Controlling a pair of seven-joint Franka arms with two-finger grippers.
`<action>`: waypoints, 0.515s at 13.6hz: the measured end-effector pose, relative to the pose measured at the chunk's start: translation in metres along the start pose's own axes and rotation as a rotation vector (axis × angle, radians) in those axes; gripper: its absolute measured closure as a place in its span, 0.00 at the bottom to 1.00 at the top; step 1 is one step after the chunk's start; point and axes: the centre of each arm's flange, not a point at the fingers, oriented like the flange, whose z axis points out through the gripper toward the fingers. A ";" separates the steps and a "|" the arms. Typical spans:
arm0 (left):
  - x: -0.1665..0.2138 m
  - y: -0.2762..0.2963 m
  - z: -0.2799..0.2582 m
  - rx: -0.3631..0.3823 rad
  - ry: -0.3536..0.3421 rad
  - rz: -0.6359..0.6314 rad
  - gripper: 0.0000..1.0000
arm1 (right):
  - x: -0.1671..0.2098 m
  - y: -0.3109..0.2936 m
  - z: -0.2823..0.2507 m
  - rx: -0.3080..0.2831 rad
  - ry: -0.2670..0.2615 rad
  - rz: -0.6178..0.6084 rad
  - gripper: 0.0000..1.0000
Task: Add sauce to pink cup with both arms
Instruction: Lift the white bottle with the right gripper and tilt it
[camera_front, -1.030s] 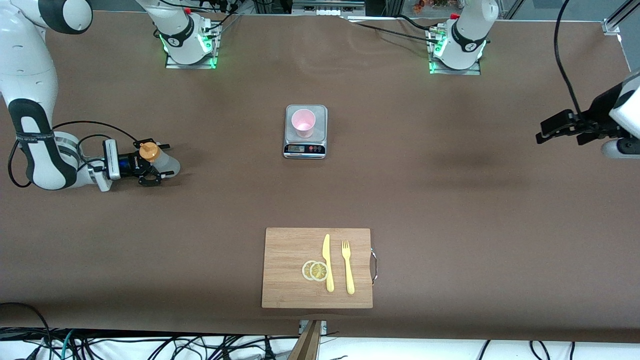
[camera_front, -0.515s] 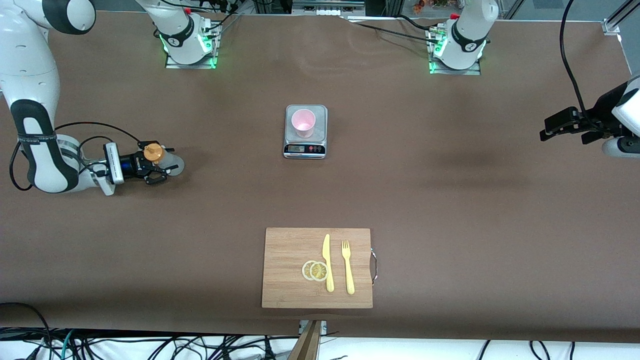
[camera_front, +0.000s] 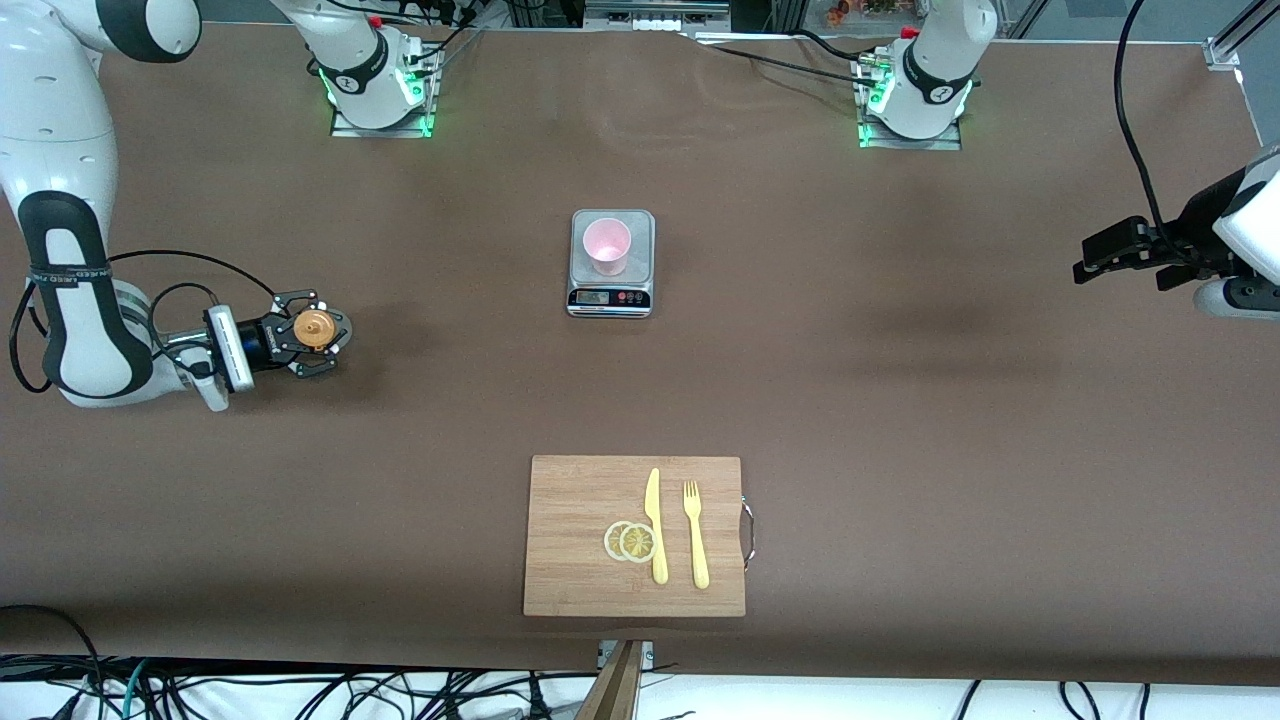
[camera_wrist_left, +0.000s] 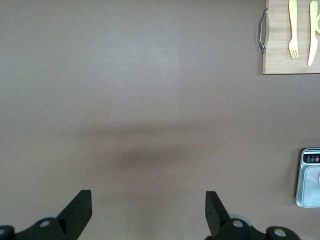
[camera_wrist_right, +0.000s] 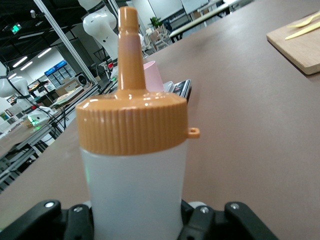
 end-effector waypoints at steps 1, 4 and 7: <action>0.000 0.000 0.000 0.000 -0.001 0.000 0.00 | 0.020 0.003 0.003 0.004 -0.037 0.026 0.75; 0.002 0.000 0.003 0.000 -0.005 0.000 0.00 | 0.094 0.012 0.023 -0.026 -0.229 0.093 0.75; 0.002 0.000 0.004 0.000 -0.007 0.000 0.00 | 0.165 0.013 0.067 -0.048 -0.447 0.134 0.77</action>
